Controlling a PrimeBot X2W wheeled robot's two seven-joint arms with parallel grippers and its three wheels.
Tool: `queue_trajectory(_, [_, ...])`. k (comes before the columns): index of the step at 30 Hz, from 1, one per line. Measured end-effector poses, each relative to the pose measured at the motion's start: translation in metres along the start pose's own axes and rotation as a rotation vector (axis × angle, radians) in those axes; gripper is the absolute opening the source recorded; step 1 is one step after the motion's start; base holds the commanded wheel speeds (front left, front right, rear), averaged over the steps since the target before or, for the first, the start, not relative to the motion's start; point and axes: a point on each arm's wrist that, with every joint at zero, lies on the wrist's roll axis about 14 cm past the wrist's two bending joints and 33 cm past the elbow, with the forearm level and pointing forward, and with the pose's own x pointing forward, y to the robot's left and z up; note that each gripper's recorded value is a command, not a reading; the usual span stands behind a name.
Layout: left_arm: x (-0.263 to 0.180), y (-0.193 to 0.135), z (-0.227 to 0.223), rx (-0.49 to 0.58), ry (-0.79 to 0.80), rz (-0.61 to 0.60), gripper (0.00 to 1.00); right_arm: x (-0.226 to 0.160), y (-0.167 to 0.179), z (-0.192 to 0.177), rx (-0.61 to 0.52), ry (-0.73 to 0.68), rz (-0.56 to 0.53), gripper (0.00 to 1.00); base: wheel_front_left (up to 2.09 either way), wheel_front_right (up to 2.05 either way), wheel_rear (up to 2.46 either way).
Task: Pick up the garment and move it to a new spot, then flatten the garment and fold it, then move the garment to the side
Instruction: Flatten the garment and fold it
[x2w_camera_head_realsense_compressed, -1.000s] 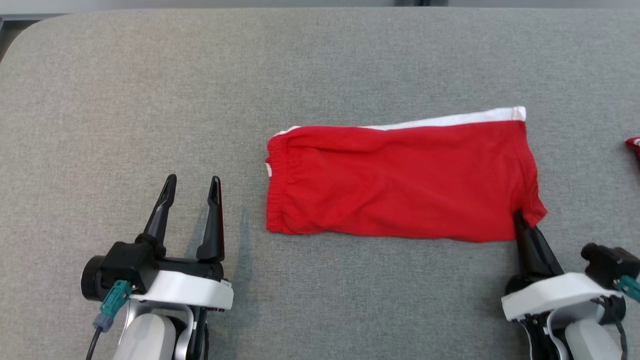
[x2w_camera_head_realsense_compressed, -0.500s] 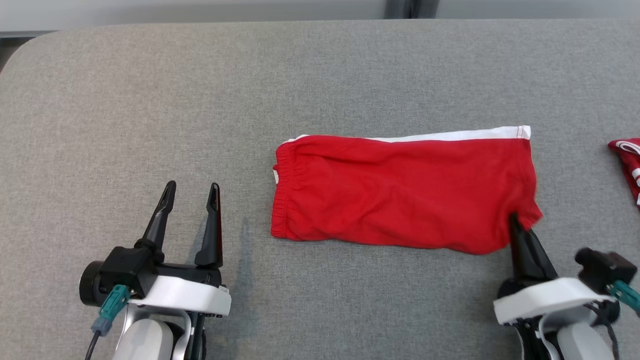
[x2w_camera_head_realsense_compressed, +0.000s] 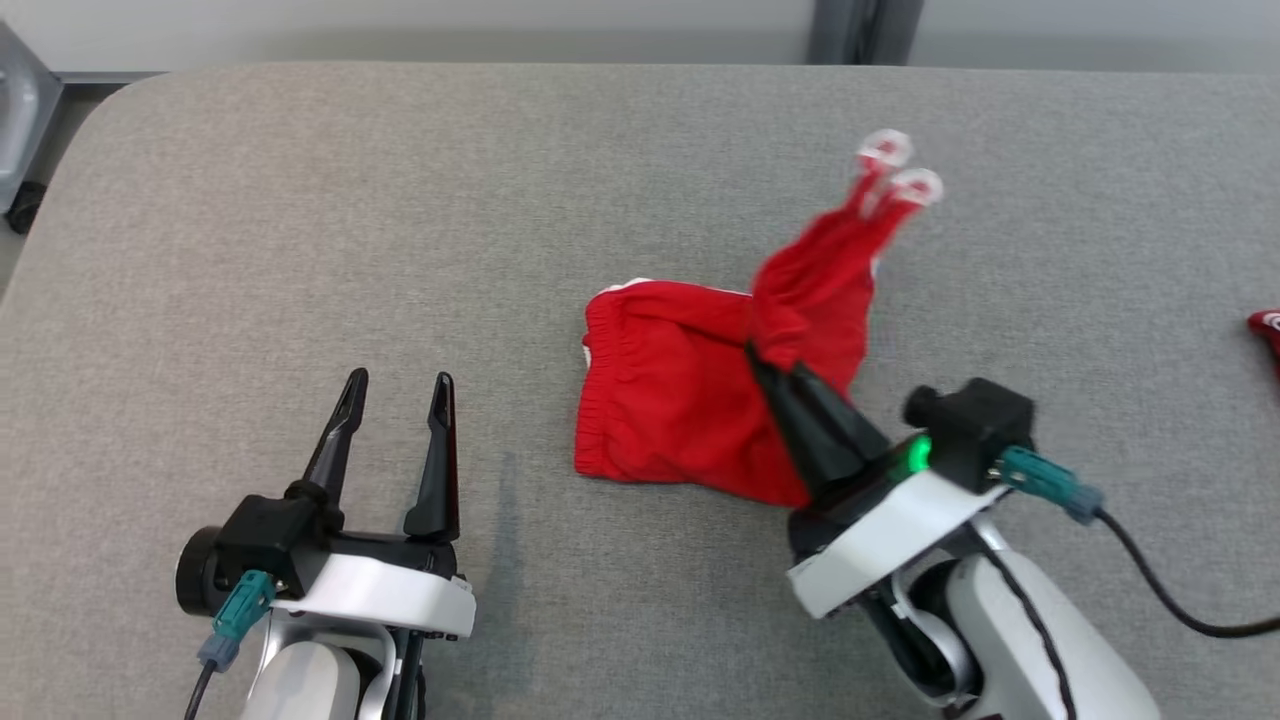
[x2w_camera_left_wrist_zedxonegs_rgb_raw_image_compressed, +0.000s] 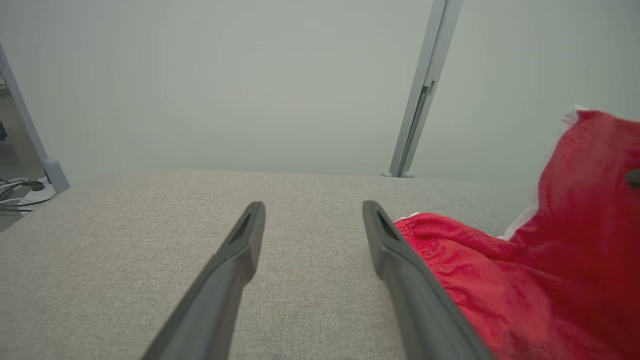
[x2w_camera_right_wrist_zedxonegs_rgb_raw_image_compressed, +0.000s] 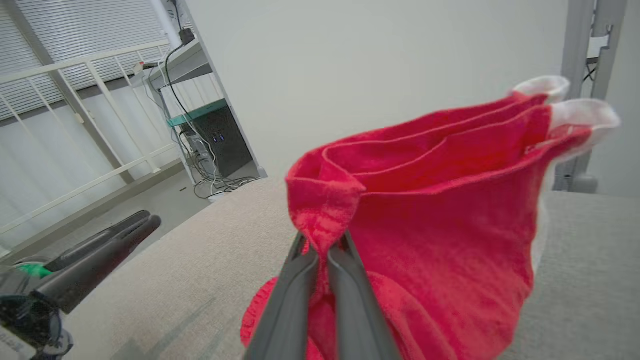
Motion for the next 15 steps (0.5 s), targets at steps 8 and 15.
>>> queue_trajectory(8, [-0.01, 0.01, -0.002, -0.008, 0.011, 0.038, 1.0, 0.007, 0.062, -0.057, 0.065, 0.186, 0.187, 0.0, 0.0, 0.0, 0.0])
queue_trajectory(15, [-0.01, 0.013, -0.009, -0.018, 0.029, 0.054, 1.0, 0.0, 0.072, -0.098, 0.073, 0.298, 0.225, 0.0, 0.0, 0.0, 0.0])
